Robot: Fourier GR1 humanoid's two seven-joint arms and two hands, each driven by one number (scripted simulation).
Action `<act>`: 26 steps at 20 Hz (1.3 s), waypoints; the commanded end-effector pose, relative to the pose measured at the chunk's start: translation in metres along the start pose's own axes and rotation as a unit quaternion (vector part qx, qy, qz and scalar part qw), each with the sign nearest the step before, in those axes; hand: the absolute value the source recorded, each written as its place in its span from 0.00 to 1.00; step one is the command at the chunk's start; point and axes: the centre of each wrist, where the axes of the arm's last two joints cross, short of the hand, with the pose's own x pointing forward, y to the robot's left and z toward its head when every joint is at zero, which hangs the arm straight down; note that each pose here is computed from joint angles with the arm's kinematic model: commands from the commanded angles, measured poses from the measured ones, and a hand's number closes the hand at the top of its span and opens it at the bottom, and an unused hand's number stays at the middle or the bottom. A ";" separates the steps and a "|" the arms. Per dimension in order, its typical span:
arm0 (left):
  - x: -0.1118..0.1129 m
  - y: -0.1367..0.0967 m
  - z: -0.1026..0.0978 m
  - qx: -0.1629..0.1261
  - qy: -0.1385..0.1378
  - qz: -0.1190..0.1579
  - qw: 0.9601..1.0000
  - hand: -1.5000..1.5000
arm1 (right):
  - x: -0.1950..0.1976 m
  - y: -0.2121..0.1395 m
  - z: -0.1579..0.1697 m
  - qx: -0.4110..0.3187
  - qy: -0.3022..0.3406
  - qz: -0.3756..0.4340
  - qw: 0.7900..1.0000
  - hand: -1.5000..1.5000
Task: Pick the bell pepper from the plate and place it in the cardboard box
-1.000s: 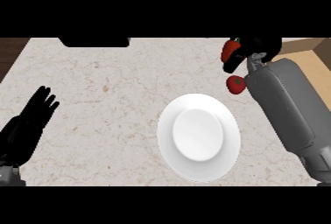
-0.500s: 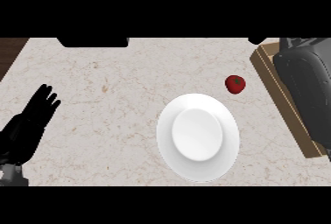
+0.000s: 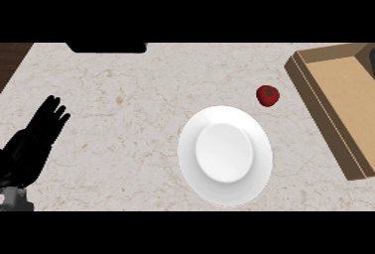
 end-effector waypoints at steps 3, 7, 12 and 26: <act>0.005 0.006 -0.010 0.004 -0.005 -0.004 1.000 0.50 | -0.052 0.038 -0.019 -0.001 -0.003 0.001 1.000 1.00; 0.000 -0.017 -0.012 0.000 -0.005 0.012 1.000 0.50 | -0.065 0.038 -0.029 0.006 -0.013 -0.009 1.000 1.00; -0.001 -0.008 -0.013 -0.007 -0.003 0.001 1.000 0.50 | -0.103 0.066 -0.059 0.019 0.001 -0.009 1.000 1.00; -0.004 0.003 -0.002 -0.008 -0.006 0.001 1.000 0.50 | -0.161 0.141 -0.053 0.163 0.054 -0.074 0.982 0.00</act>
